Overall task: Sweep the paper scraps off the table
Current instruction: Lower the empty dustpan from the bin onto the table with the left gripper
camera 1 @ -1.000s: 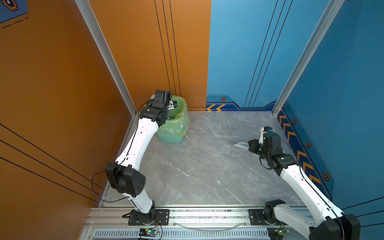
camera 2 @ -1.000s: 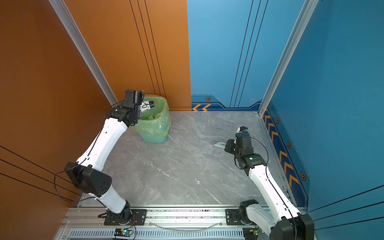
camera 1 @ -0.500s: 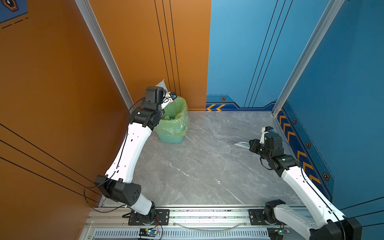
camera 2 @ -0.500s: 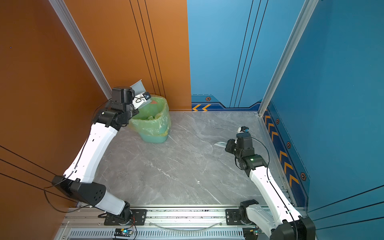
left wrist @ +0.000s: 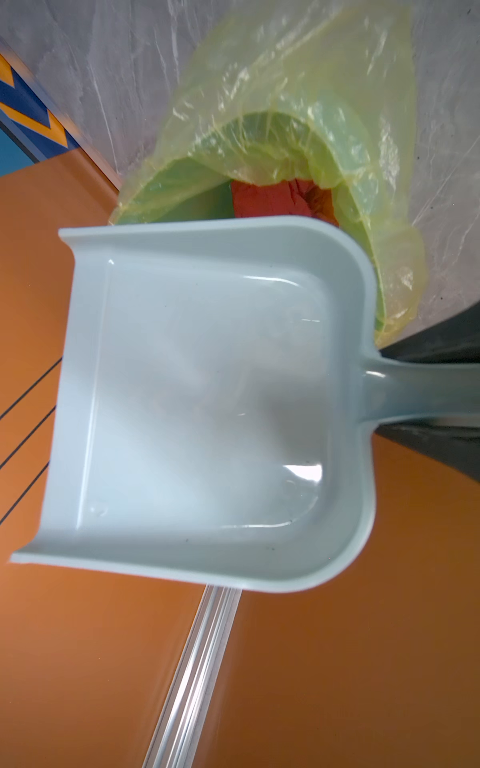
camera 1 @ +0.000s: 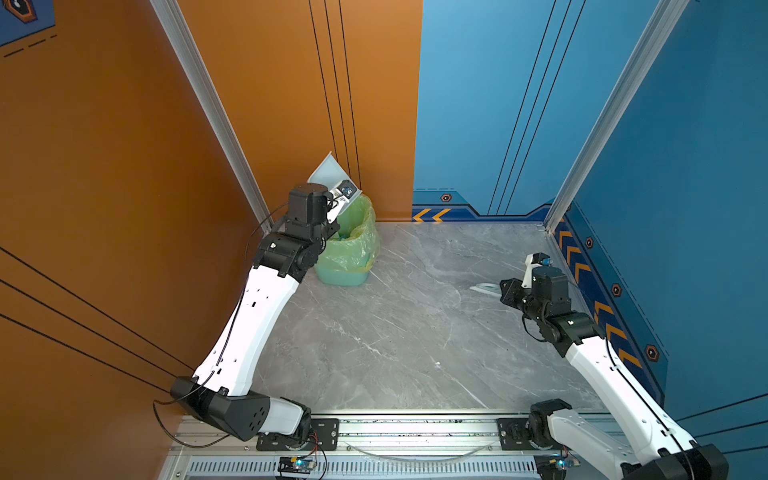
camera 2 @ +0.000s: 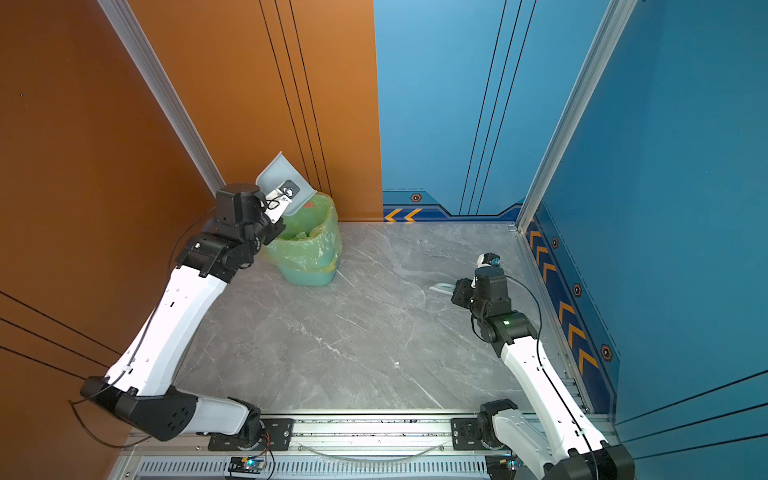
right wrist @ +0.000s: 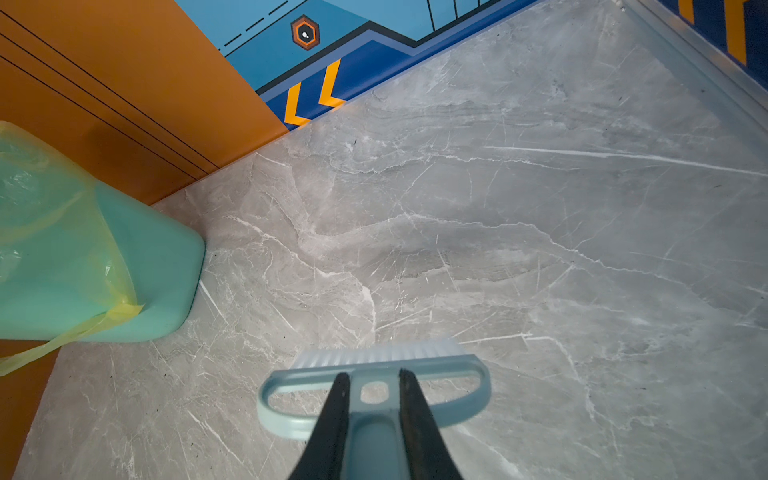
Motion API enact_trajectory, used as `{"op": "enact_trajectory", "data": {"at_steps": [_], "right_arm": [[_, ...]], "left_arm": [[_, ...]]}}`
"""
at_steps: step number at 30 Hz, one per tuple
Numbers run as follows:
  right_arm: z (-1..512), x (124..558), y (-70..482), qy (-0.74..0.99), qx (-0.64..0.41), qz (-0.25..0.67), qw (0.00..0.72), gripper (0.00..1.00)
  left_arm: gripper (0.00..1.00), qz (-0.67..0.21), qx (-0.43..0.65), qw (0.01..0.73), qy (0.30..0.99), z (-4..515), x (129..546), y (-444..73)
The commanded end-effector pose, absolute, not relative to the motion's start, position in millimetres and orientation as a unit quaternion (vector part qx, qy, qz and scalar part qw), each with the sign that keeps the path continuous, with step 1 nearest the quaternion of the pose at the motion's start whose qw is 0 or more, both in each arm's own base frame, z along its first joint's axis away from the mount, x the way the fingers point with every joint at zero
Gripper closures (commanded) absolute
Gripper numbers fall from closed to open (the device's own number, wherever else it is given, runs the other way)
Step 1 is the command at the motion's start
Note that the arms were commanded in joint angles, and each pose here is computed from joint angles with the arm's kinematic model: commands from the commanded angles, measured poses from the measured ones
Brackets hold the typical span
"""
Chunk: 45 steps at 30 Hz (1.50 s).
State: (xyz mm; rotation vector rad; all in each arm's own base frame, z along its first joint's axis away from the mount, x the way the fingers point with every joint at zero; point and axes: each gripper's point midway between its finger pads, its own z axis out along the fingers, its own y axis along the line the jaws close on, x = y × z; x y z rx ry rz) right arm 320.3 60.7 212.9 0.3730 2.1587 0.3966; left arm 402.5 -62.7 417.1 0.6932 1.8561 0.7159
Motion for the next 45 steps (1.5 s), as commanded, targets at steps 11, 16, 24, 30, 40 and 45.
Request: {"op": "enact_trajectory", "data": {"at_steps": [11,16,24,30,40,45], "right_arm": [[226.3,313.9,56.7,0.867,0.159,0.157,0.446,1.00],[228.0,312.5,57.3,0.867,0.161,0.156,0.445,1.00],[228.7,309.1,64.2,0.871,0.156,0.156,0.440,1.00],[226.3,308.2,71.4,0.874,0.151,0.154,0.435,1.00],[224.1,314.9,81.6,0.881,0.138,0.146,0.427,1.00],[228.3,321.0,82.1,0.878,0.137,0.139,0.437,1.00]], "left_arm": [[1.00,0.144,0.255,0.574,0.764,416.8,353.0,-128.8],[1.00,0.115,0.265,0.578,0.763,402.7,335.9,-148.2],[1.00,0.066,0.257,0.567,0.780,371.7,319.1,-162.2],[1.00,0.025,0.249,0.551,0.796,341.7,306.6,-178.6],[1.00,-0.011,0.240,0.509,0.827,292.4,291.3,-202.3],[1.00,-0.039,0.209,0.494,0.843,273.6,289.0,-211.6]]}}
